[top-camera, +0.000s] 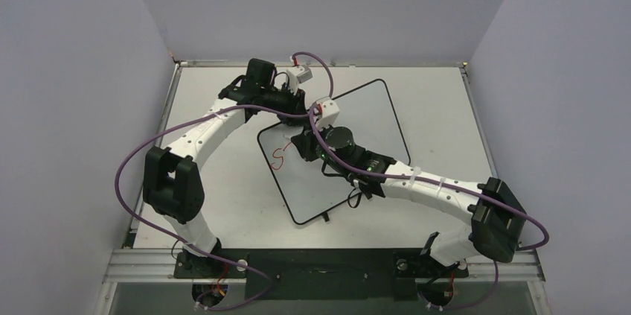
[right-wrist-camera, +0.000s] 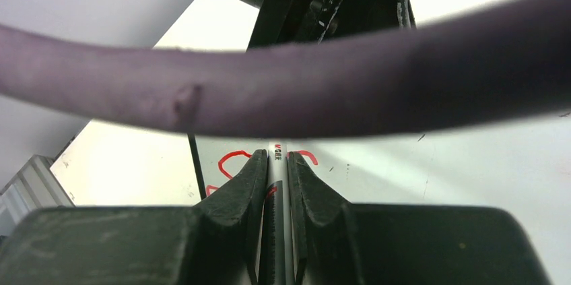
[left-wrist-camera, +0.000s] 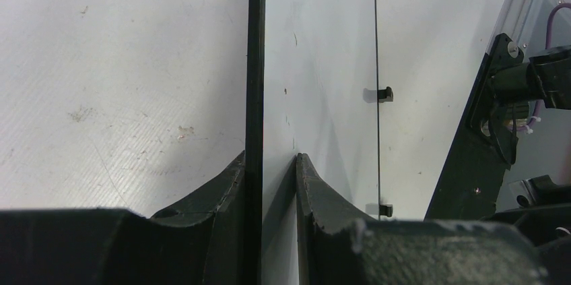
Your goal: Write a sentence on the whiteboard
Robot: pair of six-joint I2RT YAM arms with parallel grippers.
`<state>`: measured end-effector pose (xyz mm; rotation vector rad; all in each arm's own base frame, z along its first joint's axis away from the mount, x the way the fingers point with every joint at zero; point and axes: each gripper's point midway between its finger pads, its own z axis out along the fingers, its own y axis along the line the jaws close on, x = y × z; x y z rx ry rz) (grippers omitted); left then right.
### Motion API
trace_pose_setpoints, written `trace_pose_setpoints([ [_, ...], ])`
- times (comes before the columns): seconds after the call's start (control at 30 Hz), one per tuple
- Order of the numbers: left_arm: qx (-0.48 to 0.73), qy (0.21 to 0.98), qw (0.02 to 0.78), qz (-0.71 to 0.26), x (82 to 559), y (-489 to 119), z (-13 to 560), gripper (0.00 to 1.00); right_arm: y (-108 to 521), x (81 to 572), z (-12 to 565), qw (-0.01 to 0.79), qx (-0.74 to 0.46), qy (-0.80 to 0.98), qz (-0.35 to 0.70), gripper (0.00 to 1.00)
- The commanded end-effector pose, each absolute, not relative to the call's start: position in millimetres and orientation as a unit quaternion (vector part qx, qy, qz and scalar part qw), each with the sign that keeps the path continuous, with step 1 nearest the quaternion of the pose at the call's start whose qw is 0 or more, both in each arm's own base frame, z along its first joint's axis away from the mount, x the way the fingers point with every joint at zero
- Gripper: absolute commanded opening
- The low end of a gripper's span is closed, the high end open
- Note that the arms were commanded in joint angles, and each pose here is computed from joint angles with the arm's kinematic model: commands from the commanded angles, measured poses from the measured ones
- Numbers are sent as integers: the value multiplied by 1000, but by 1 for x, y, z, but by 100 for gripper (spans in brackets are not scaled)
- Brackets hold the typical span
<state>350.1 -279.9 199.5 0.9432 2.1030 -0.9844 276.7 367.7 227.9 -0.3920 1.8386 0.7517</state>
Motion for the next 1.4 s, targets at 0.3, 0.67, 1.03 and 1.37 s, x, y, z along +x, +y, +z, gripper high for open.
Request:
trace_pose_setpoints([
  [0.3,400,794,349,-297,366,-272,191,0,352,264,200,513,-160,794,284,0],
  [0.67,400,793,351,-297,365,-272,192,0,342,251,191,508,-155,800,279,0],
  [1.03,400,793,352,-296,365,-272,193,0,328,248,183,507,-150,808,258,0],
  [1.37,400,793,352,-296,364,-271,193,0,324,252,194,521,-150,805,243,0],
])
